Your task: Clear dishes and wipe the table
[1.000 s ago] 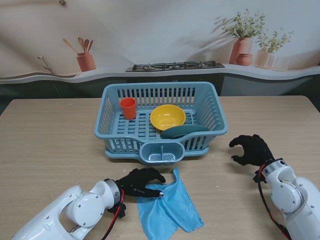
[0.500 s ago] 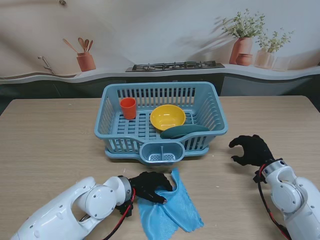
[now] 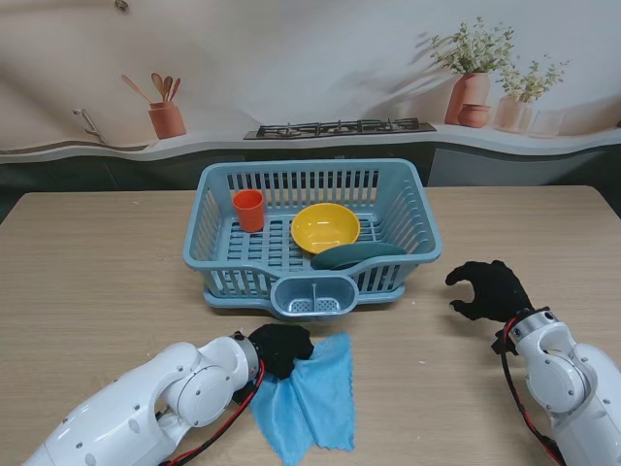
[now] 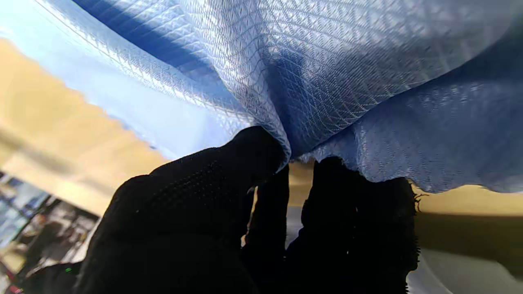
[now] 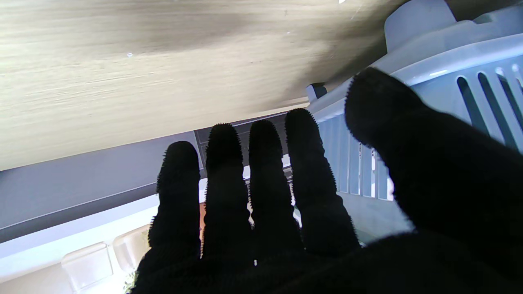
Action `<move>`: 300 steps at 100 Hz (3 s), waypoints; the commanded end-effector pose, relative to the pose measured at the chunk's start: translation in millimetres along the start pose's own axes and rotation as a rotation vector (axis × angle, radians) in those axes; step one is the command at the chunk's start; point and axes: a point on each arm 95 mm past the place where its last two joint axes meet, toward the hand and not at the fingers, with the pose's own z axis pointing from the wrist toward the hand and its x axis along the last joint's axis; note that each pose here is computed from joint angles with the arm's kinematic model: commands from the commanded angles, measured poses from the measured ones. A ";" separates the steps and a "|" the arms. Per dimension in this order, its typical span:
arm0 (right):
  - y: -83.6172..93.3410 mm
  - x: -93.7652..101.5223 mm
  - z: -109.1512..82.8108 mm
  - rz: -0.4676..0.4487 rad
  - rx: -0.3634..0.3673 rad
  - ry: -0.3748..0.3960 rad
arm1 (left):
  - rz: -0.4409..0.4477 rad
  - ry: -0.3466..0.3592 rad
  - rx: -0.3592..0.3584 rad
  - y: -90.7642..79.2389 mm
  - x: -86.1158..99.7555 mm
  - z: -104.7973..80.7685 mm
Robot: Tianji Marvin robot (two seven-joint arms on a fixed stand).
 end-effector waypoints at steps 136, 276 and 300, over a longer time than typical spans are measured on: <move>-6.2 4.6 -1.8 0.008 0.038 0.010 | -0.210 -0.172 -0.245 36.1 9.5 24.5; -5.9 6.1 -1.6 0.002 0.043 0.012 | -0.241 -0.335 -0.109 37.6 -14.7 -17.3; -5.1 5.2 -2.0 0.000 0.040 0.012 | -0.335 -0.280 -0.217 33.5 9.0 5.5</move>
